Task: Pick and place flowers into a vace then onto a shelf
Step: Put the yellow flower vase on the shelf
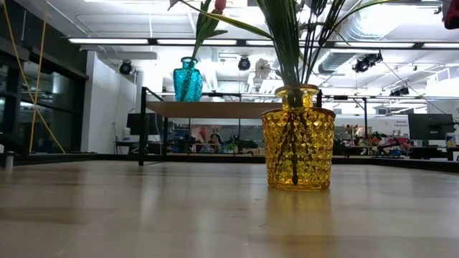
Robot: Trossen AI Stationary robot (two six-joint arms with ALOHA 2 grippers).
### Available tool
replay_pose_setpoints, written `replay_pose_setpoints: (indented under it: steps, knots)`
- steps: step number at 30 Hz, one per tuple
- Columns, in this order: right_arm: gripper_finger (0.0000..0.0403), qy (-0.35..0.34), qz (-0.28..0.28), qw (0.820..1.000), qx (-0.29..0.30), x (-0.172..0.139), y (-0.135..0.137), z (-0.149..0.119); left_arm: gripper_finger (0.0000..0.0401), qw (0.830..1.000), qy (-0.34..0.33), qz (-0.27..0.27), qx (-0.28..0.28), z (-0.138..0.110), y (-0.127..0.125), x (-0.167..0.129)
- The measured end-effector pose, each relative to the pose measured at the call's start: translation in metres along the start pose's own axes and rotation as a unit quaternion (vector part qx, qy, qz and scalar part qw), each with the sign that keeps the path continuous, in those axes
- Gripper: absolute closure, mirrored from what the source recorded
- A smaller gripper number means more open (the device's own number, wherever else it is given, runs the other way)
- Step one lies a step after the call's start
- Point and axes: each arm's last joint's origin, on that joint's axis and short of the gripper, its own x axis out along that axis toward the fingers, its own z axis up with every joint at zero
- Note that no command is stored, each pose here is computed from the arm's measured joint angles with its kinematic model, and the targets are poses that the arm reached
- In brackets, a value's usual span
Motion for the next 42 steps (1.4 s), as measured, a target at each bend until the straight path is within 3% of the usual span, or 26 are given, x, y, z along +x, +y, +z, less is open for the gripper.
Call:
replay_pose_setpoints:
  steps: [15,34,42]
  knots:
    - [0.0272,0.017,0.053,0.998,-0.025,0.033,0.026,-0.006,0.0289,1.000,0.000,0.000,0.000,0.000,0.000,0.000]
    - [0.0272,0.082,0.035,0.994,-0.067,0.062,0.026,-0.002,0.0289,1.000,0.000,0.000,0.002,0.000,0.000,0.000]
    - [0.0272,0.116,0.043,0.990,-0.067,0.057,0.026,-0.005,0.0289,1.000,0.000,0.000,0.002,0.000,0.000,0.000]
